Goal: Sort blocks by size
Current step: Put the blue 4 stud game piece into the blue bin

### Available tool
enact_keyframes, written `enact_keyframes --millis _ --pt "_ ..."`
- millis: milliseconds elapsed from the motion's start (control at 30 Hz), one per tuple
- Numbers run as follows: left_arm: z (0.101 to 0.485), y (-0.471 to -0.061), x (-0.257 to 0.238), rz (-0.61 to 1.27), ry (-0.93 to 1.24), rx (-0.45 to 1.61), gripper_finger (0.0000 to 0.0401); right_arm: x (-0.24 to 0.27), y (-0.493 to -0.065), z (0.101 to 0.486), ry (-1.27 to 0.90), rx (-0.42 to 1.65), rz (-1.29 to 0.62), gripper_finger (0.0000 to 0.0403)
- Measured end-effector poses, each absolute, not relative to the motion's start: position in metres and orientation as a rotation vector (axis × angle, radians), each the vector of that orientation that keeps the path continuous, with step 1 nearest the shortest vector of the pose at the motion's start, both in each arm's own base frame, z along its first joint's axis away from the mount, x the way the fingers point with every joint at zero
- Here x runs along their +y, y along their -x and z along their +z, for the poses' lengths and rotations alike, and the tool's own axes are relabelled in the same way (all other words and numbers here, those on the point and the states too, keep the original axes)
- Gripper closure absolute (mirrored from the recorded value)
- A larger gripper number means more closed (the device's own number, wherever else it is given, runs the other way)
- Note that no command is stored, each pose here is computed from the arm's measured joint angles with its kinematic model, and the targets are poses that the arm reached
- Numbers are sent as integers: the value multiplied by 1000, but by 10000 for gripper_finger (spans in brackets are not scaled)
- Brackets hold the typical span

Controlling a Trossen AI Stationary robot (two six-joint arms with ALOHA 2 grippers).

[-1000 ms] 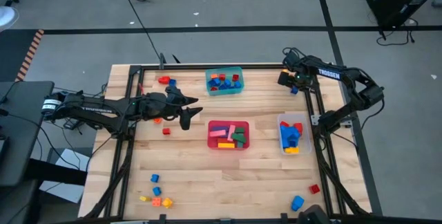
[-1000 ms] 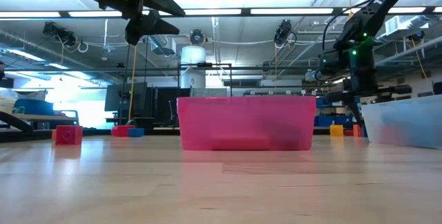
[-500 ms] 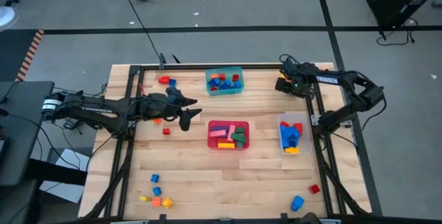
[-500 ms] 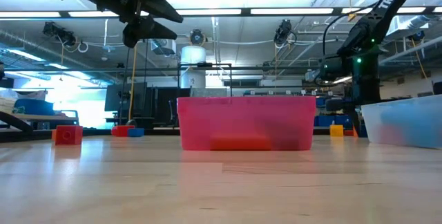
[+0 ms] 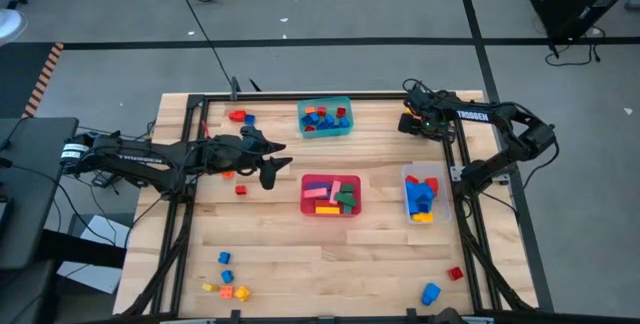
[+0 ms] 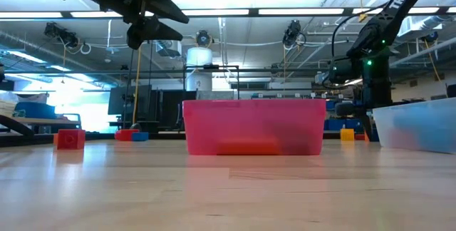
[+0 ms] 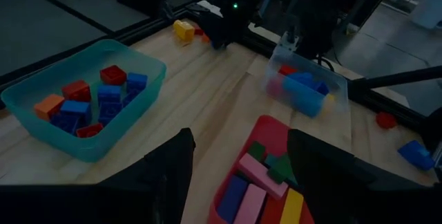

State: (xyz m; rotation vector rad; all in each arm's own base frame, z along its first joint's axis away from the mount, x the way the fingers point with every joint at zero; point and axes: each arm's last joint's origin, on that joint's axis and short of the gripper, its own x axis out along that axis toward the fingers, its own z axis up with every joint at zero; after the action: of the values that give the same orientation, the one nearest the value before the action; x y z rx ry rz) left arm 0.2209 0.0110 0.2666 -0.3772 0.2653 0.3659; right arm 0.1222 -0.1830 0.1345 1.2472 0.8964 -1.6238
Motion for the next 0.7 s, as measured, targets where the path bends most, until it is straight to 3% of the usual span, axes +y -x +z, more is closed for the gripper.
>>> enact_keyframes --millis 433,700 --pt "267 -221 11 363 380 266 161 -186 -121 134 -1125 912 -1652 133" --pt "267 -221 11 363 380 266 161 -189 -123 130 -1119 836 -1635 164"
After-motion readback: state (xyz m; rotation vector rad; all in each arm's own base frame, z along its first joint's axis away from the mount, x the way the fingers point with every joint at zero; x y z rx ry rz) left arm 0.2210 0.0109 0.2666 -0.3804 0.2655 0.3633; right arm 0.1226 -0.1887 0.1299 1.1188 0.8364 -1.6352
